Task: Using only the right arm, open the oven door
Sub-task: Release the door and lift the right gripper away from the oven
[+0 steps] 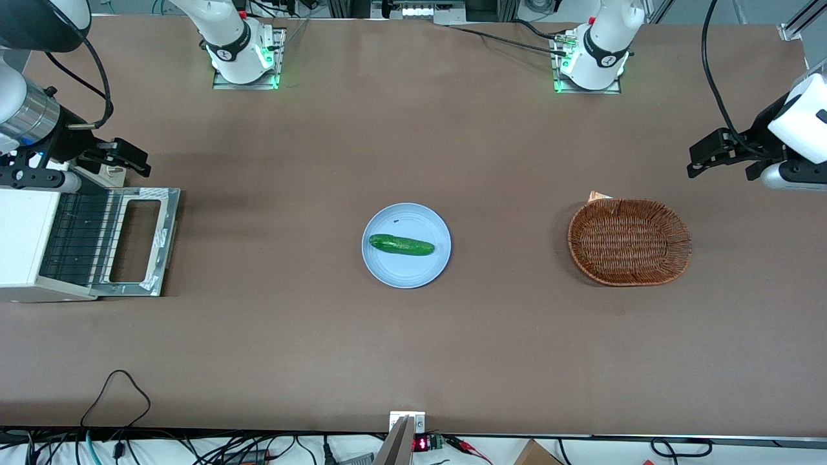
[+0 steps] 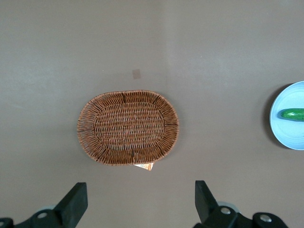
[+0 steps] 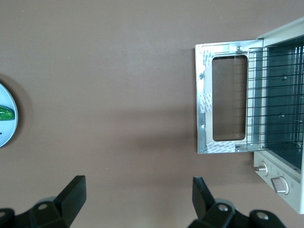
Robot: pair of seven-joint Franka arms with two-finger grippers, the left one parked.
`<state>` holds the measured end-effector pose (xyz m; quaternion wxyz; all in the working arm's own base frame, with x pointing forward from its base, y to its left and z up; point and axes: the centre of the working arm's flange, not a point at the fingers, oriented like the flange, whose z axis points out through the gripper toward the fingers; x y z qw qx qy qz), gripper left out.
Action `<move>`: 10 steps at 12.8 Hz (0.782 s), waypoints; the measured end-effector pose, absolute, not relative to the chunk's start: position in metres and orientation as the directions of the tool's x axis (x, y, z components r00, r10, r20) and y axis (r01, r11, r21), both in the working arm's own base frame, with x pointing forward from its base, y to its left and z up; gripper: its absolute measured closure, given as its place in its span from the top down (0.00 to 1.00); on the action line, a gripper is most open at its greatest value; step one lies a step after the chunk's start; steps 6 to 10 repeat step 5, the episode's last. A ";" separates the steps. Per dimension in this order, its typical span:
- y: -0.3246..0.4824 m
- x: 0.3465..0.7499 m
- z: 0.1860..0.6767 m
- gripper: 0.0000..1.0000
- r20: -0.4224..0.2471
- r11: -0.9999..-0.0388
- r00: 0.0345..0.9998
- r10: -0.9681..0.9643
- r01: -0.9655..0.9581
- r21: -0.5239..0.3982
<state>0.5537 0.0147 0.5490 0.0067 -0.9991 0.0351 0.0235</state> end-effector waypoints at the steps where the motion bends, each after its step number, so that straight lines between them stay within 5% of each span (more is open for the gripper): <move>1: 0.013 0.554 0.549 1.00 -0.048 -0.997 0.996 -0.072 -0.073 -0.012; 10: 0.010 0.554 0.549 1.00 -0.048 -0.997 0.996 -0.075 -0.076 -0.012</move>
